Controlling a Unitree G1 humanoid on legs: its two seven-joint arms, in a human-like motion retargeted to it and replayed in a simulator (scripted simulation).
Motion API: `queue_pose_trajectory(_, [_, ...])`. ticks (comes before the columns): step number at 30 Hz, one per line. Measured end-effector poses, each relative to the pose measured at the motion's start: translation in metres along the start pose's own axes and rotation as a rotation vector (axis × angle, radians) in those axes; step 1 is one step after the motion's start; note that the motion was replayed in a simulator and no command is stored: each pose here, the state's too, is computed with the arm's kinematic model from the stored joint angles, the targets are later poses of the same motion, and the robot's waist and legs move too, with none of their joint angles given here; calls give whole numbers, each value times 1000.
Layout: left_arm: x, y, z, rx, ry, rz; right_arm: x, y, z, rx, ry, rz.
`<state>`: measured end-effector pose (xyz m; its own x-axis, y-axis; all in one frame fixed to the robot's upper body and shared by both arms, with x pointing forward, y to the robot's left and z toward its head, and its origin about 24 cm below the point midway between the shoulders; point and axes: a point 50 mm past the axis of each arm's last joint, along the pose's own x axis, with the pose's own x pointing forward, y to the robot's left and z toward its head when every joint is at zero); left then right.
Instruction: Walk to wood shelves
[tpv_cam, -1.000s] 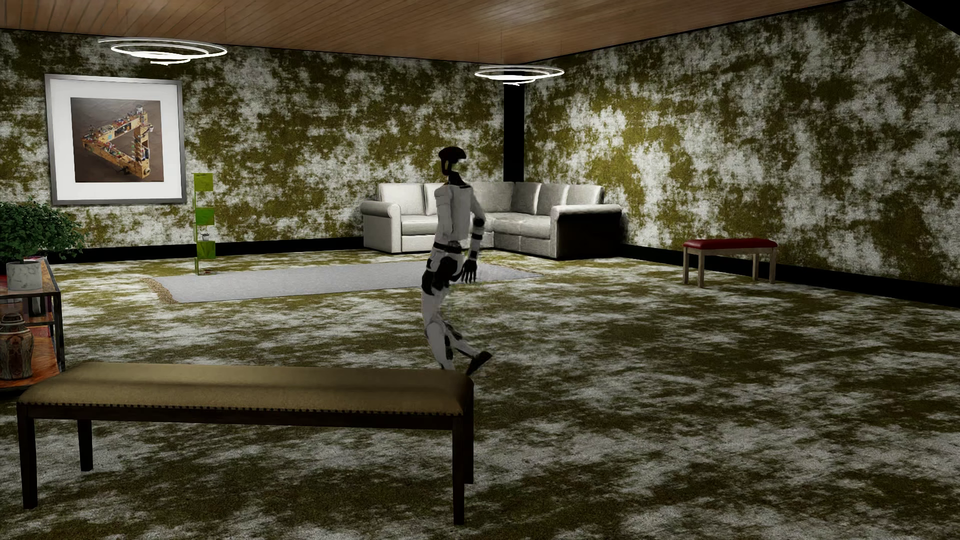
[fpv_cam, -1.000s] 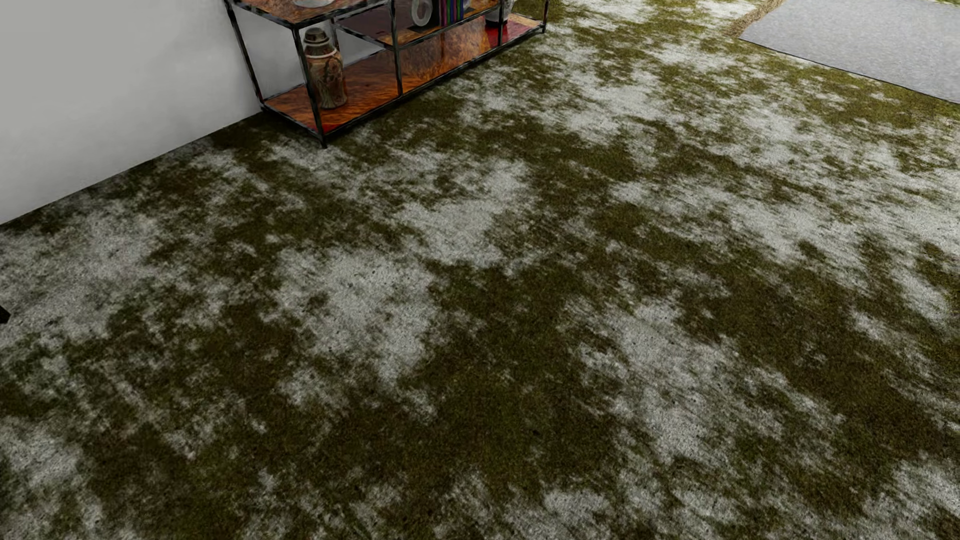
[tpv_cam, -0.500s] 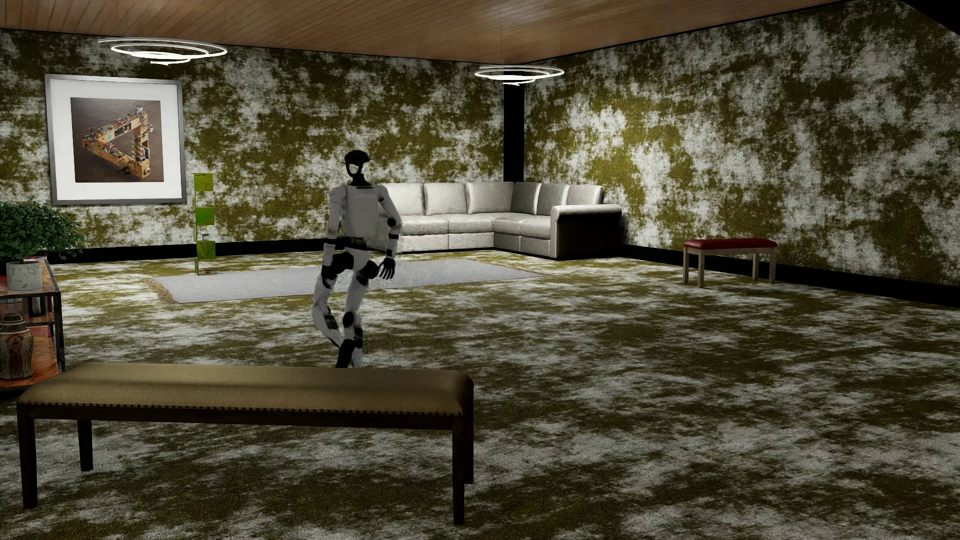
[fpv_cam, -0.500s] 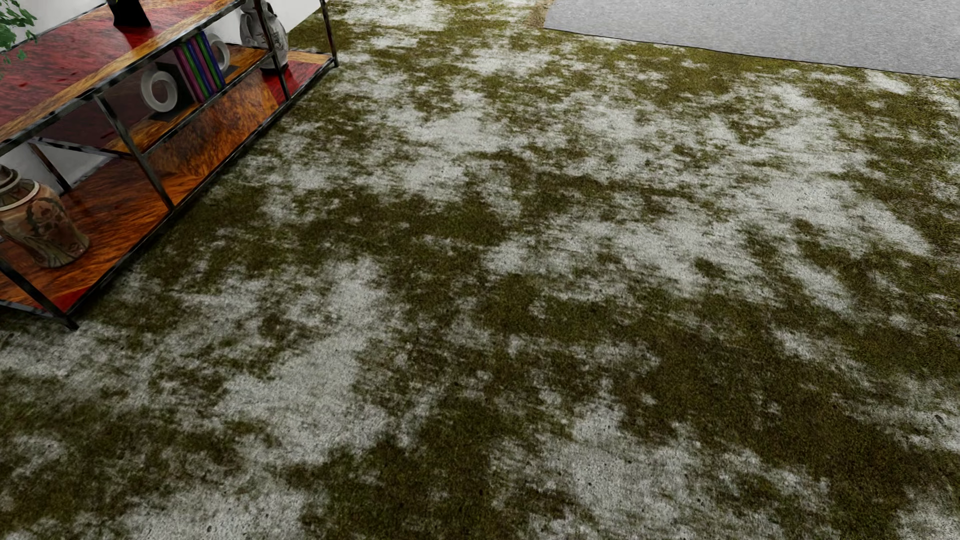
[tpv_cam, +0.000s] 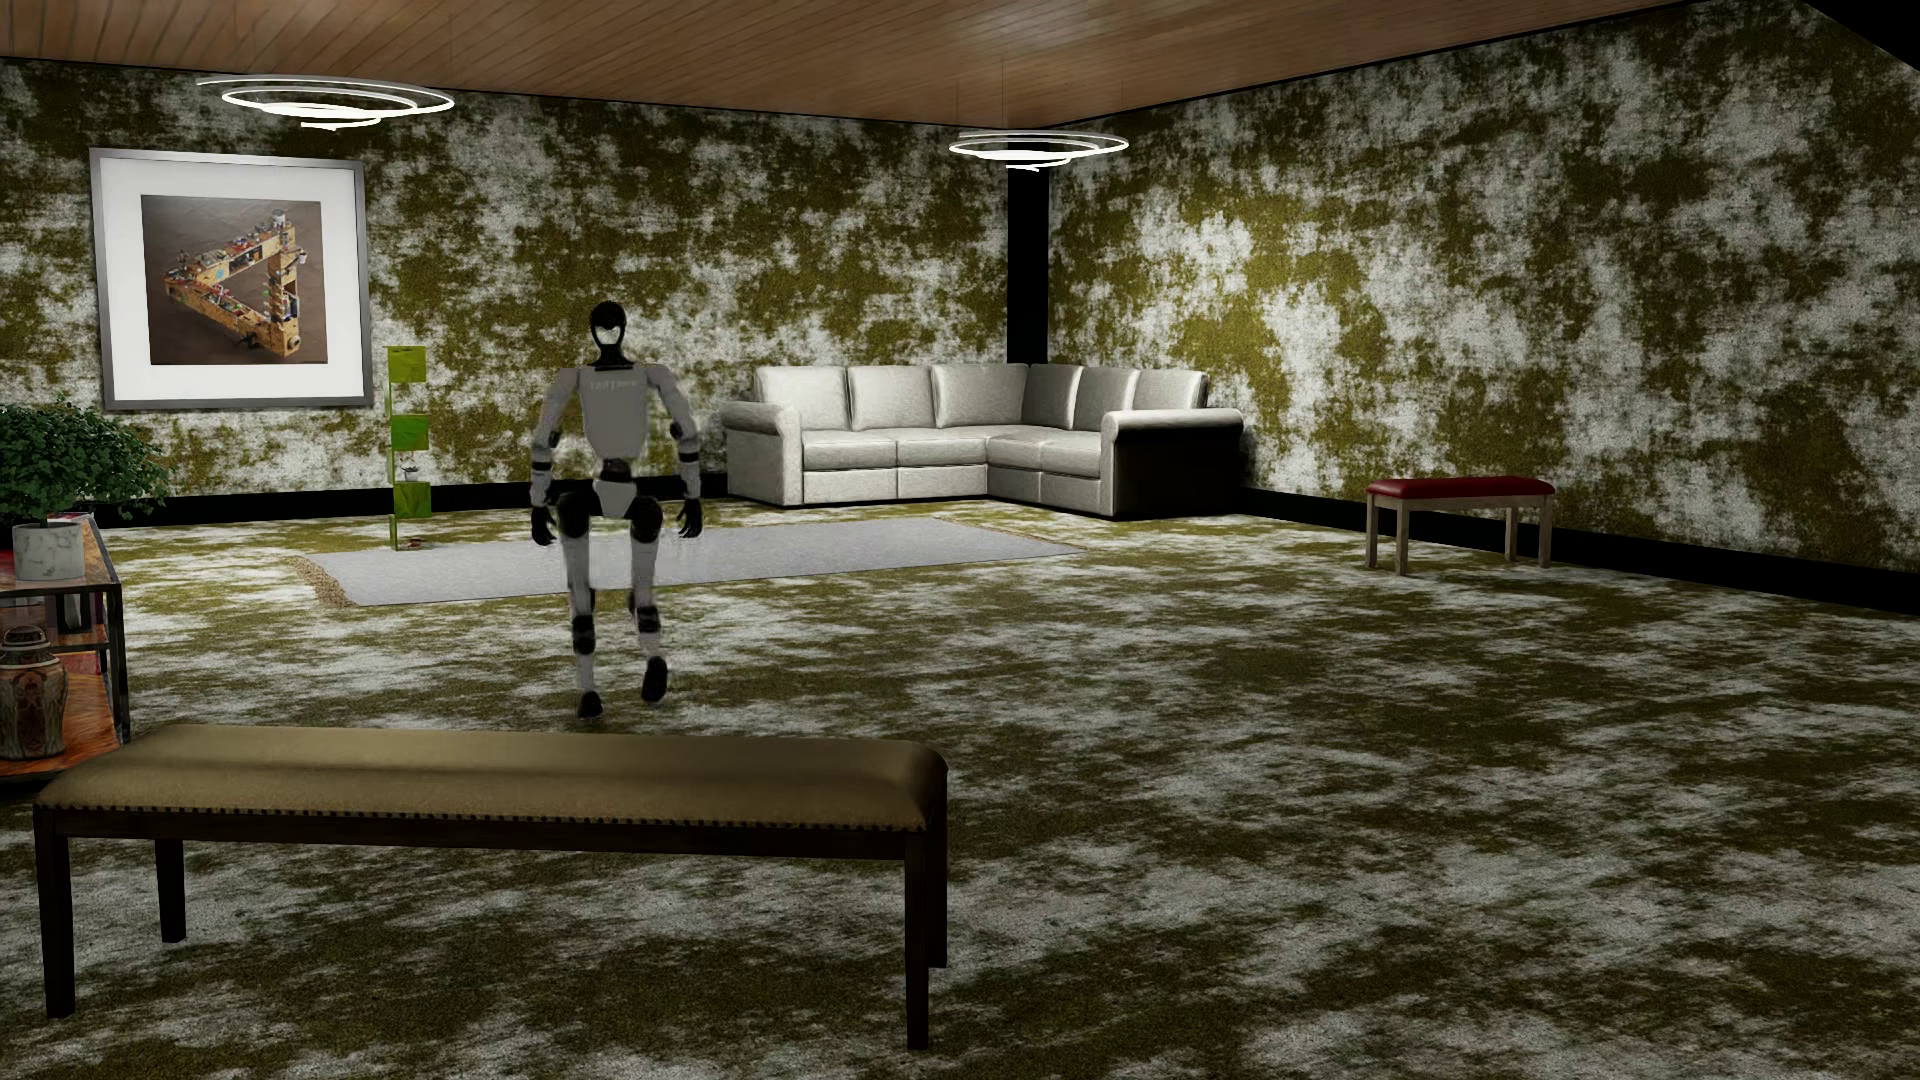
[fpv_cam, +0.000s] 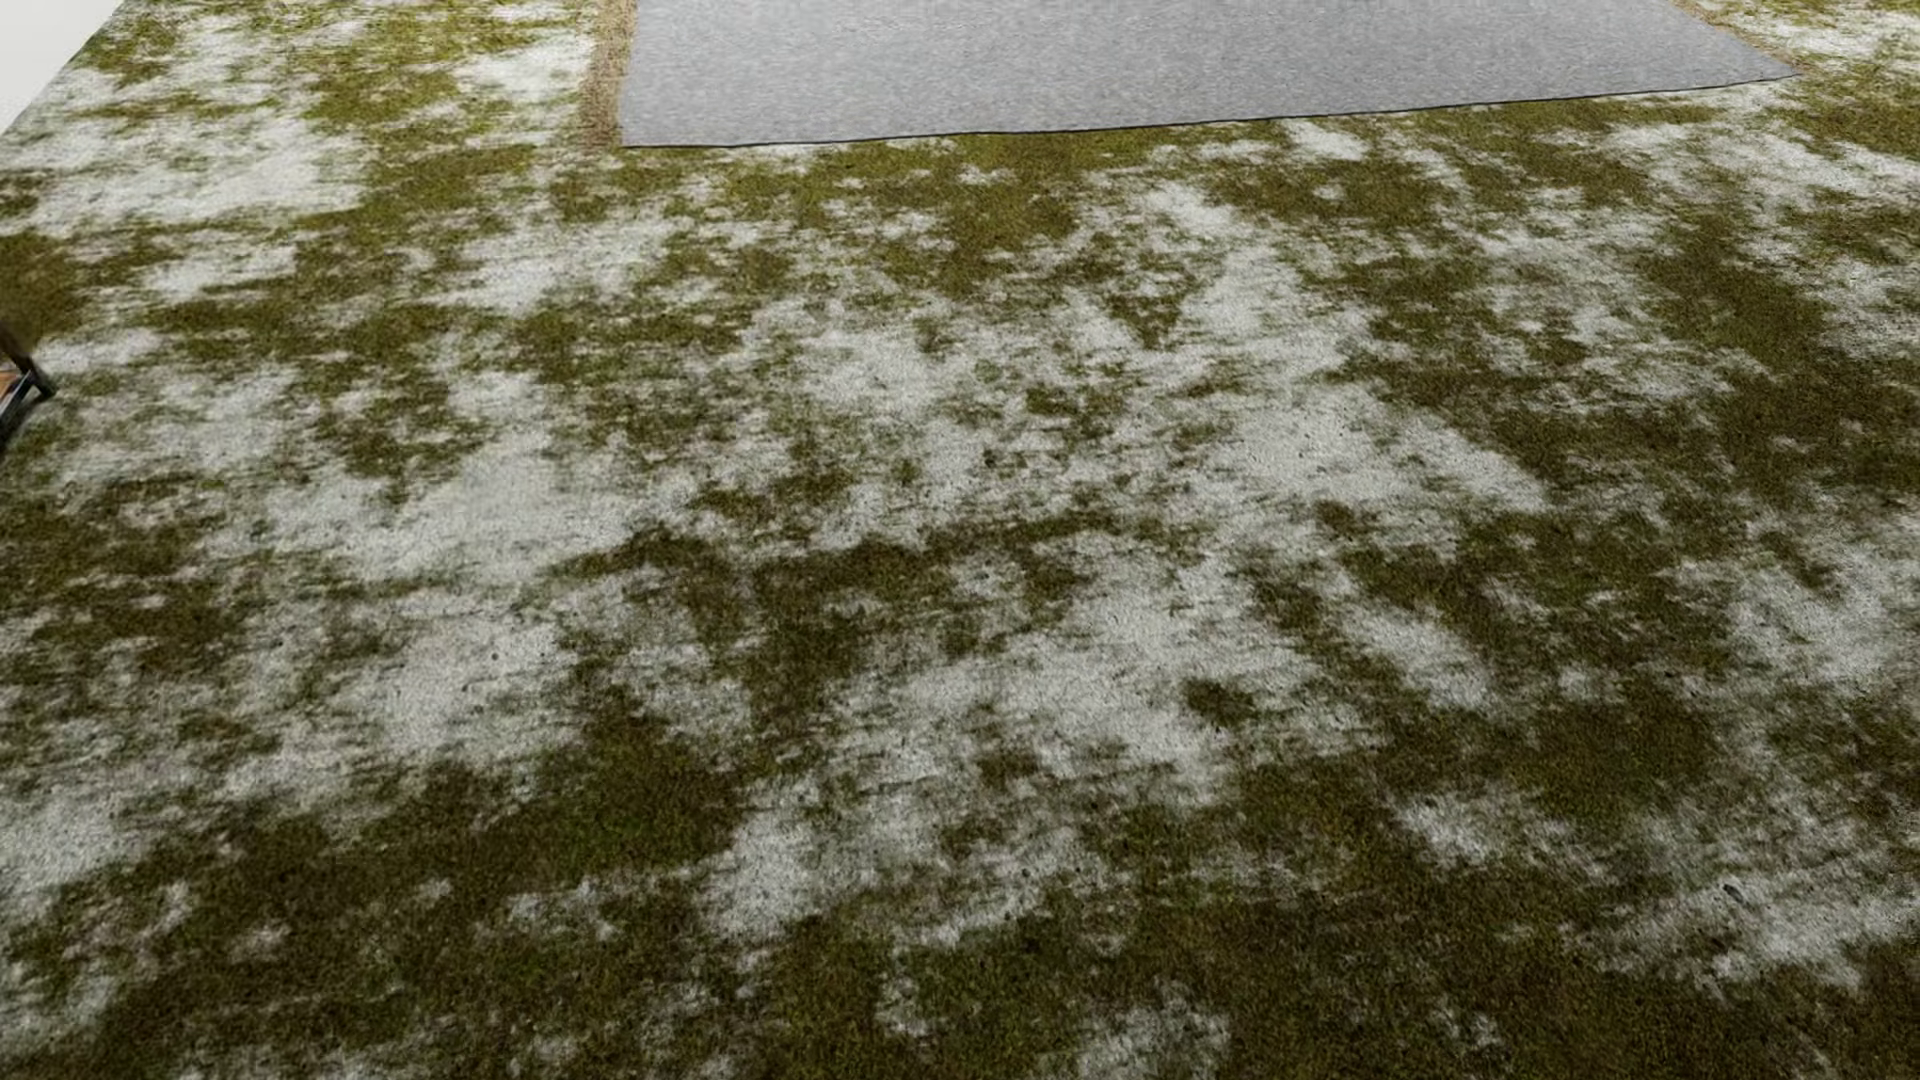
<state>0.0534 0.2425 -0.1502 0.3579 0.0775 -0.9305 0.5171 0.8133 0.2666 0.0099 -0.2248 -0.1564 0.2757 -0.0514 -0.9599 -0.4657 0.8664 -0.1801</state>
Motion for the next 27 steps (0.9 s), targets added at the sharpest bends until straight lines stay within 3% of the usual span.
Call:
queue_pose_trajectory(5, [-1,74,100,-22,-320,195,-17,-9,-55,41,178,-39])
queue_pose_trajectory(8, [-9,86,123,-63,-418,236,-26,-6,-80,59,264,-39])
queue_pose_trajectory(10, [-1,58,104,-115,-359,173,-31,2,-94,45,332,-14])
queue_pose_trajectory(12, [4,27,80,-87,-273,88,-22,3,-77,63,273,-17])
queue_pose_trajectory(14, [7,-6,43,-124,-132,13,-10,2,-39,103,129,-31])
queue_pose_trajectory(18, [-15,-60,-43,-66,142,-133,-5,-29,62,105,-262,-108])
queue_pose_trajectory(19, [-22,-73,-57,38,187,-201,-7,-43,88,78,-351,-134])
queue_pose_trajectory(21, [-38,-88,-83,84,260,-259,-17,-66,124,81,-482,-199])
queue_pose_trajectory(24, [-54,-99,-110,84,360,-294,-16,-69,114,156,-457,-224])
queue_pose_trajectory(27, [-44,-92,-97,142,314,-293,2,-29,69,143,-252,-111])
